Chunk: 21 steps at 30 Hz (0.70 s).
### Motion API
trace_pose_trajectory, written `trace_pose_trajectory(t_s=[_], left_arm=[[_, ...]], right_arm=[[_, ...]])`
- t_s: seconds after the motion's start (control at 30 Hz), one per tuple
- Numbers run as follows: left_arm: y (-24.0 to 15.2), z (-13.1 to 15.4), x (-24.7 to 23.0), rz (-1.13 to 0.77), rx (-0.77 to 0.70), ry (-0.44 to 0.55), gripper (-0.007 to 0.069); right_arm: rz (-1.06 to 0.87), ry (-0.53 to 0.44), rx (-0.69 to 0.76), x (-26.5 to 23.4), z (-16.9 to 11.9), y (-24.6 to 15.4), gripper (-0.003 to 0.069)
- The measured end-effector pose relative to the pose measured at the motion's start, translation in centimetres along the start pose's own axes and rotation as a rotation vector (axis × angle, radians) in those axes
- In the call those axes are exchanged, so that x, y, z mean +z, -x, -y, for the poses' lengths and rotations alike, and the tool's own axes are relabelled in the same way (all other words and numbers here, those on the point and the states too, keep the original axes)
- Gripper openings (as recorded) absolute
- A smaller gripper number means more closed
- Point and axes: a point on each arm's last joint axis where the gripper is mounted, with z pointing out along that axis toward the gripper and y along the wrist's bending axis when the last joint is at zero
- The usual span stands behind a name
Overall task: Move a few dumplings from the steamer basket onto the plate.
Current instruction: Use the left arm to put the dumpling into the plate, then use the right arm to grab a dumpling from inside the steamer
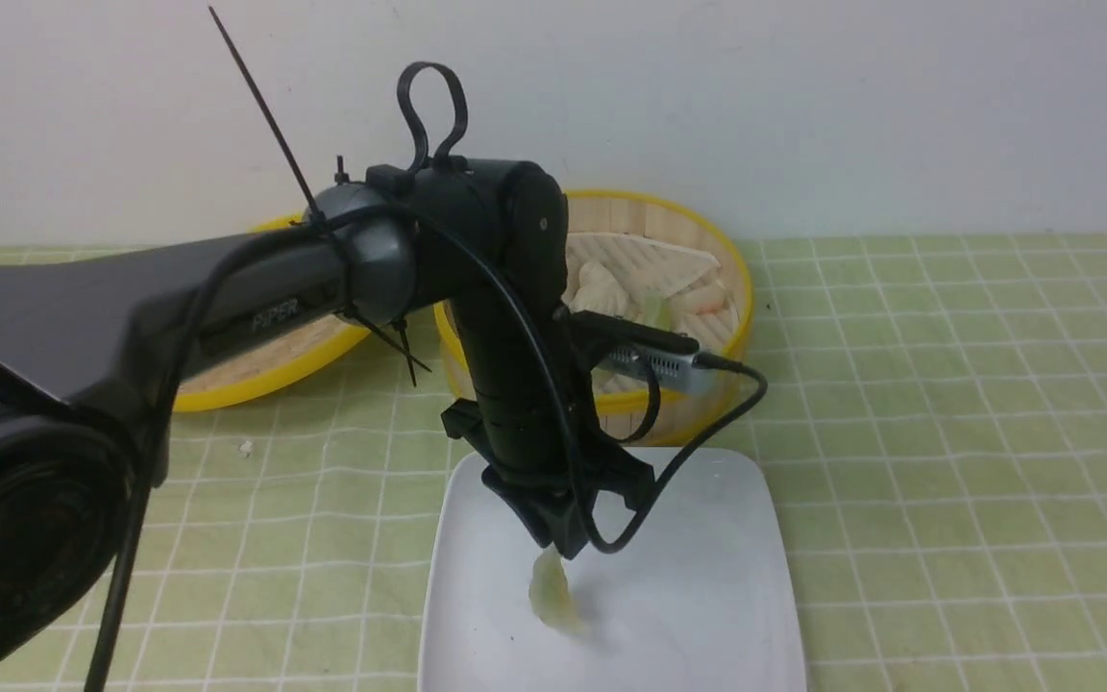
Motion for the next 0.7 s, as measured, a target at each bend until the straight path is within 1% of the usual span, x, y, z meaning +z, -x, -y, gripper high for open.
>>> trace_pose_trajectory(t_s=[0.03, 0.13, 0.17, 0.2, 0.27, 0.33, 0.47, 0.5, 0.53, 0.6, 0.7], left_arm=[[0.0, 0.0, 0.0, 0.000, -0.001, 0.000, 0.0203], [0.1, 0.0, -0.1, 0.003, 0.000, 0.000, 0.0345], [0.1, 0.0, -0.1, 0.004, 0.000, 0.000, 0.0360], [0.3, 0.1, -0.3, 0.015, 0.003, 0.000, 0.0395], [0.6, 0.2, -0.8, 0.035, 0.008, 0.002, 0.0404], [0.7, 0.4, -2.0, 0.068, 0.009, 0.010, 0.0365], [-0.3, 0.9, -6.0, 0.159, 0.015, 0.071, 0.0183], [-1.2, 1.1, -8.1, 0.204, 0.015, 0.100, 0.0116], [-2.9, 1.4, -11.2, 0.272, 0.009, 0.140, 0.0046], [-4.7, 1.5, -13.5, 0.323, 0.004, 0.164, 0.0013], [-9.0, 2.1, -16.8, 0.397, -0.004, 0.190, -0.0006]], right_arm=[[0.002, 0.000, 0.000, 0.0, 0.0, 0.0, 0.0000], [0.010, -0.002, -0.011, -0.1, 0.0, 0.2, 0.0000], [0.010, -0.002, -0.014, -0.1, 0.0, 0.3, 0.0000], [0.016, -0.002, -0.020, -0.2, -0.1, 0.8, 0.0000], [0.020, -0.001, -0.031, -0.4, -0.3, 1.9, 0.0000], [0.010, 0.000, -0.048, -0.1, -0.5, 3.7, 0.0000], [-0.011, 0.018, -0.089, 0.7, -0.9, 7.6, 0.0000], [-0.019, 0.029, -0.091, 1.2, -1.0, 8.8, 0.0000], [-0.031, 0.039, -0.093, 2.0, -1.1, 10.4, 0.0000], [-0.046, 0.043, -0.092, 2.9, -1.1, 12.0, 0.0000], [-0.085, 0.044, -0.095, 5.5, -1.0, 14.5, 0.0000]])
